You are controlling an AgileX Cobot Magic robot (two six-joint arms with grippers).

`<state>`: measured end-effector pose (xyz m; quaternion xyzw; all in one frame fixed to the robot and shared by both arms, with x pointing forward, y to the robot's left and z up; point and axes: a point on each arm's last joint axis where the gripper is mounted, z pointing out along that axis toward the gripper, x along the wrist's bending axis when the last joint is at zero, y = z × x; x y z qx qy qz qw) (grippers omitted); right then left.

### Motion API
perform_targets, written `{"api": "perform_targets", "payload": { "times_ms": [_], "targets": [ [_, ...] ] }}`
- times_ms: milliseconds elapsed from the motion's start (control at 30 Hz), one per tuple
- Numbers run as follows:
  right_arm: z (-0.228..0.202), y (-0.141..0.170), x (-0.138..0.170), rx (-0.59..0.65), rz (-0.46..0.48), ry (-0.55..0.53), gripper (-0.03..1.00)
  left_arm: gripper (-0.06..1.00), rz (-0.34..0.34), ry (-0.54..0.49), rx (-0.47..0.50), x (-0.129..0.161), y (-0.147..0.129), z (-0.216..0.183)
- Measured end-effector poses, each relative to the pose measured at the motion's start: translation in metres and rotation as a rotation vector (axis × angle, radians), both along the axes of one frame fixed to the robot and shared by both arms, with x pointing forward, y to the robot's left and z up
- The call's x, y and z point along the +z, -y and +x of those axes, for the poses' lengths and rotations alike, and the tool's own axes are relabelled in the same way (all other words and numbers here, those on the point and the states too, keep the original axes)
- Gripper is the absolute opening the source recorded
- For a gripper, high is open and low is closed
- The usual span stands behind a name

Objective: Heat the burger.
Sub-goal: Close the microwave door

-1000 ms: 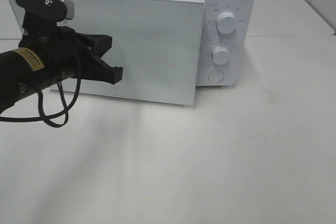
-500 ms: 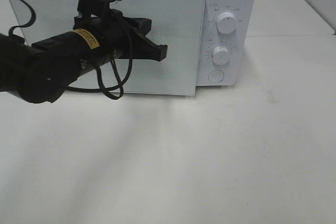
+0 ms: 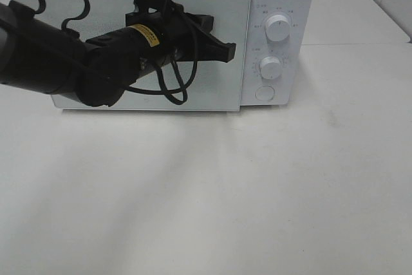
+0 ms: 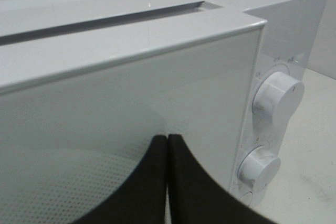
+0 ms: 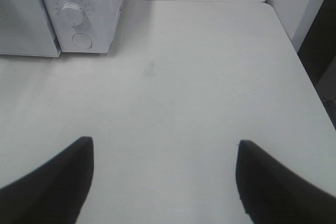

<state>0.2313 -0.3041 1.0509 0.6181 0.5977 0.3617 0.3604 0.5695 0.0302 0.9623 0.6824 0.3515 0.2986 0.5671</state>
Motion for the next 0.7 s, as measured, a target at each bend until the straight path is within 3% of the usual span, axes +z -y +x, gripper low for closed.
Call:
{"api": "perform_targets", "payload": {
  "times_ms": [233, 700],
  "targets": [
    [0.0, 0.0, 0.0, 0.0, 0.0, 0.0, 0.73, 0.0, -0.006, 0.003, -0.012, -0.002, 0.014, 0.01],
    [0.0, 0.0, 0.0, 0.0, 0.0, 0.0, 0.73, 0.0, -0.004, -0.032, 0.002, 0.002, 0.013, 0.012]
  ]
}}
